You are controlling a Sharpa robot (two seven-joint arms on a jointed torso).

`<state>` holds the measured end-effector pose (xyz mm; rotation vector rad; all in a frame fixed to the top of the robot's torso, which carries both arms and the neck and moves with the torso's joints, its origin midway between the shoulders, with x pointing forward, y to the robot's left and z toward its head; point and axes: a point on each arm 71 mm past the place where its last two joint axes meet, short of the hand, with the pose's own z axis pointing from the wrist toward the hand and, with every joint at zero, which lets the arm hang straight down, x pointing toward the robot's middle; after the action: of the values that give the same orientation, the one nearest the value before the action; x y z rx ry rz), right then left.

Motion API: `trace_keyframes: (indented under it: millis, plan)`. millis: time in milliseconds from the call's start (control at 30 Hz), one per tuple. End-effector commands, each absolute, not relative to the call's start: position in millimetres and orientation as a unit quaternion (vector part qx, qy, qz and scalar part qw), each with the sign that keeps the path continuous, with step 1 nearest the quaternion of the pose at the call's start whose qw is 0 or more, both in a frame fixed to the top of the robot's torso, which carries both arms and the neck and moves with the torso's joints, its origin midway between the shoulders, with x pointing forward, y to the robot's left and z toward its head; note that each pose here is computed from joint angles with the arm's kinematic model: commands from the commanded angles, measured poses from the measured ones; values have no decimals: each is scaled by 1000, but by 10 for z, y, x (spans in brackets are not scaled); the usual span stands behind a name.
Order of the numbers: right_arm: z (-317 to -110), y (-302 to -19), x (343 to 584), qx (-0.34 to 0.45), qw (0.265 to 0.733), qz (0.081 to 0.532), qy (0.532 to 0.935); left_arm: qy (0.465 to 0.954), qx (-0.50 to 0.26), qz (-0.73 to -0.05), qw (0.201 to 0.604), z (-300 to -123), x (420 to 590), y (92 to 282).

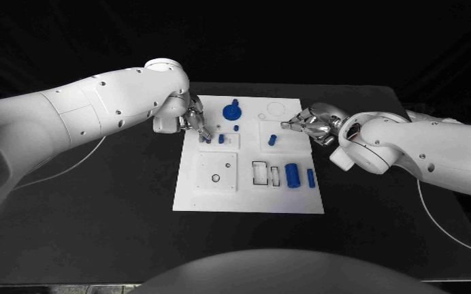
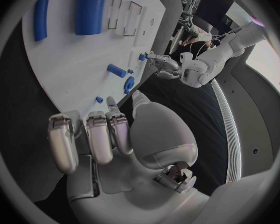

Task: Assemble the parts on the task board

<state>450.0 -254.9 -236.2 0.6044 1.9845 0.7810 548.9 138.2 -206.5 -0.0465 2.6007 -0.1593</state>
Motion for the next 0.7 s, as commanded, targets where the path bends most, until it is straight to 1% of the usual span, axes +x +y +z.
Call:
trace_keyframes:
  millis: [33,700]
  plan:
    - [-2365,-2536,4496,238,445,317,803,965,-10,-62,256,-2074,5478,1368]
    - [-2365,-2539,4496,238,446,317,803,967,-8,-66,247,-2102,5463,1342]
